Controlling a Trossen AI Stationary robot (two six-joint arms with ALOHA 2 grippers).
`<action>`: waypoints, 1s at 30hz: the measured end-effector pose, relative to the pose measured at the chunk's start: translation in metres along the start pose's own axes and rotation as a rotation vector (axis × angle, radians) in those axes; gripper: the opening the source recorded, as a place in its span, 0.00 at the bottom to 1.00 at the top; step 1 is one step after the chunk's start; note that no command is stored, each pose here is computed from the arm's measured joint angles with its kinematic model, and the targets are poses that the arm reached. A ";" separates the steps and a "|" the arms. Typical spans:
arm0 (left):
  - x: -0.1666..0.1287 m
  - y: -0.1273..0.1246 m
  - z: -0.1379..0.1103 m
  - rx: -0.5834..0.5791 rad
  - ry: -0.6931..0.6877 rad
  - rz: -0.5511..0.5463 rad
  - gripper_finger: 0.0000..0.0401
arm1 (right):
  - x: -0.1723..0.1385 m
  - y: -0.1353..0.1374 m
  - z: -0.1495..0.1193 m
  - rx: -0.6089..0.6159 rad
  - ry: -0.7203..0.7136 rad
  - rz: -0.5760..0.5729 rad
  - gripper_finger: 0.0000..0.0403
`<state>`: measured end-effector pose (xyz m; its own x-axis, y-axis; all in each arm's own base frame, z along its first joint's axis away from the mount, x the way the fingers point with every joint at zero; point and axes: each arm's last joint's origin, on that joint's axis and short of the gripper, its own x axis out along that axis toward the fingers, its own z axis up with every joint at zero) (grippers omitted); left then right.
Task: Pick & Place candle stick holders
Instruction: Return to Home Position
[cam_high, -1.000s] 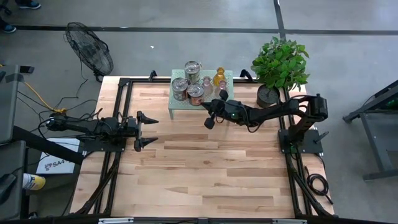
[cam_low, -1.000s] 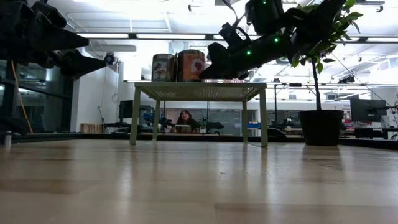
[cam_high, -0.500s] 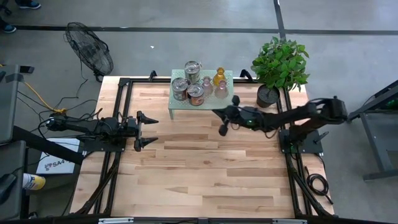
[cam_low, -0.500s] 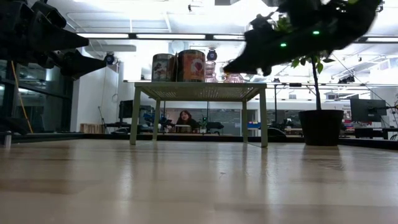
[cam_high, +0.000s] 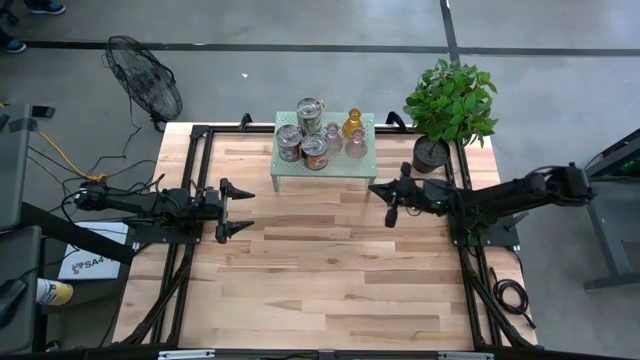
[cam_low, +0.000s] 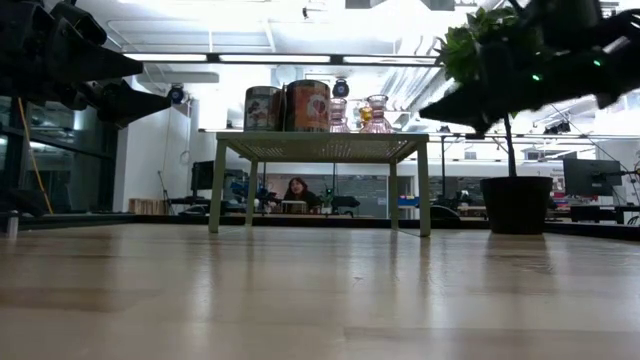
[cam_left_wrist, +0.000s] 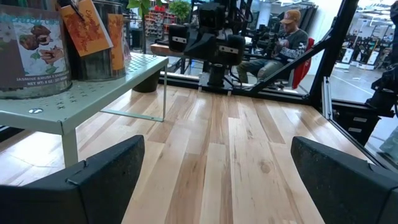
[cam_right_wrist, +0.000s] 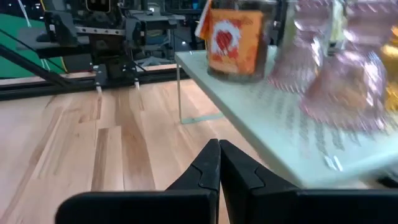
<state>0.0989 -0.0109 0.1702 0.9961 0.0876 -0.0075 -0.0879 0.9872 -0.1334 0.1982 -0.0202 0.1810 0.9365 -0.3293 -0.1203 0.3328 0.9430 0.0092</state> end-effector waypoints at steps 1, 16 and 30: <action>0.000 0.000 0.000 0.000 0.000 0.000 1.00 | -0.005 -0.001 -0.004 0.009 0.002 0.000 0.00; 0.000 0.000 0.000 0.000 0.000 0.000 1.00 | -0.044 -0.007 -0.033 0.099 -0.046 0.153 0.00; 0.000 0.000 0.000 0.000 0.000 0.000 1.00 | -0.057 -0.003 -0.026 0.054 -0.083 0.231 0.00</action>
<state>0.0989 -0.0109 0.1702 0.9961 0.0876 -0.0075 -0.0879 0.9872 -0.1334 0.1405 -0.0030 0.1616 0.9936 -0.1101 -0.0266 0.1119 0.9905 0.0804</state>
